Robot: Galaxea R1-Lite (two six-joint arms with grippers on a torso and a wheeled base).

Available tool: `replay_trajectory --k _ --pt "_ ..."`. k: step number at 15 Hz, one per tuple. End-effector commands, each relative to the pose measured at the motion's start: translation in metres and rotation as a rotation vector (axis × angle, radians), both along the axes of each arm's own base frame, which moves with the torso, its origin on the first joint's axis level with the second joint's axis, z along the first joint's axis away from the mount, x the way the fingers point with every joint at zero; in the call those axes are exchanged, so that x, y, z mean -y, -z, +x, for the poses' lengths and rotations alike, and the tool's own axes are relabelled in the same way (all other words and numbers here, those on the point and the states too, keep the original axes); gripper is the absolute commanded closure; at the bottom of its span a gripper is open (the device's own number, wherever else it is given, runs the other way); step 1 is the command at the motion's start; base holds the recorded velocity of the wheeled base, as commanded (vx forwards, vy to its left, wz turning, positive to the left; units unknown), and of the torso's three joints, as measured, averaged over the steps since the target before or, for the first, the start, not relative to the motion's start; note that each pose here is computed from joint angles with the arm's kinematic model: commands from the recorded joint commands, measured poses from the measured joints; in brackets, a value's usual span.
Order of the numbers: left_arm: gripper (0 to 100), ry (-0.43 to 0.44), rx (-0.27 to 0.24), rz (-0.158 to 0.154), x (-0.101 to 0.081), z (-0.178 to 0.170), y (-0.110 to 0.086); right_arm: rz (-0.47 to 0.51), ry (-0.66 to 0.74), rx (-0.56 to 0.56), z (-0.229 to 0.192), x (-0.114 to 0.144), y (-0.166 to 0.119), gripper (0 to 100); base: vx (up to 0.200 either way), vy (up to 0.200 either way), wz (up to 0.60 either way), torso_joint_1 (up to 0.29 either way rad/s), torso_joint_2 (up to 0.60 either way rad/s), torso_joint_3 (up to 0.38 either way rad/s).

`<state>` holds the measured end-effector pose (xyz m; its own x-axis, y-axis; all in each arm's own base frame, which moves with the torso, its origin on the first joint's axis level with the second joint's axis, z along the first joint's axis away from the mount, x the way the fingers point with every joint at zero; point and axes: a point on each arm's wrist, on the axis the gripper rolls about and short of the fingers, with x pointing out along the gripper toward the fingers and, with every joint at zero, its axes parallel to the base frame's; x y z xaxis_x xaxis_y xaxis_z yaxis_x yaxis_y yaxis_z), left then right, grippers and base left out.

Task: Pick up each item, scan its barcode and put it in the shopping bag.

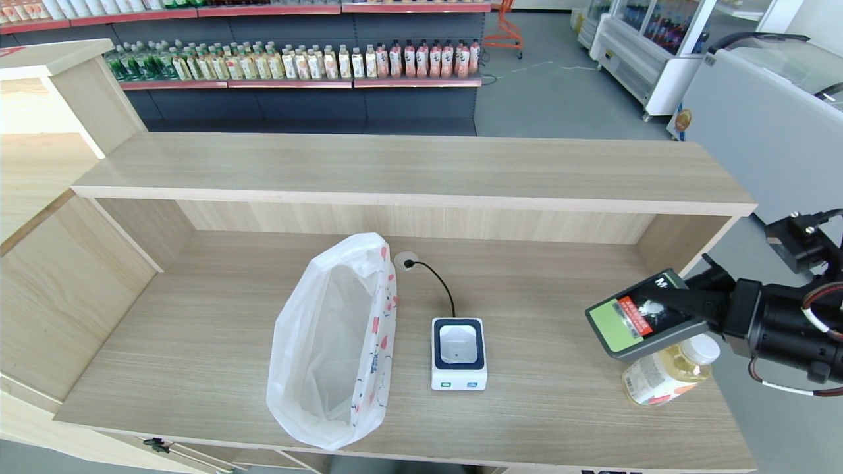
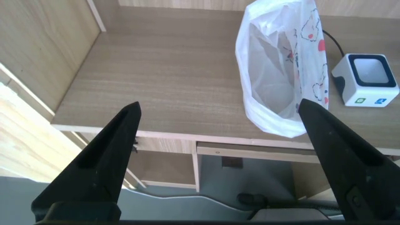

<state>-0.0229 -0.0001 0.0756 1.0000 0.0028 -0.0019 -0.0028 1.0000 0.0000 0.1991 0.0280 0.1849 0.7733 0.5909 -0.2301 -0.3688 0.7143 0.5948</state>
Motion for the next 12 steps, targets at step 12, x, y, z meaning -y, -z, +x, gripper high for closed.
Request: replay_trajectory --k 12 --pt "0 0.0 0.0 0.002 0.0 0.0 0.0 -0.013 -0.007 -0.062 -0.004 -0.001 0.017 100 0.0 0.067 0.0 0.0 0.0 0.001"
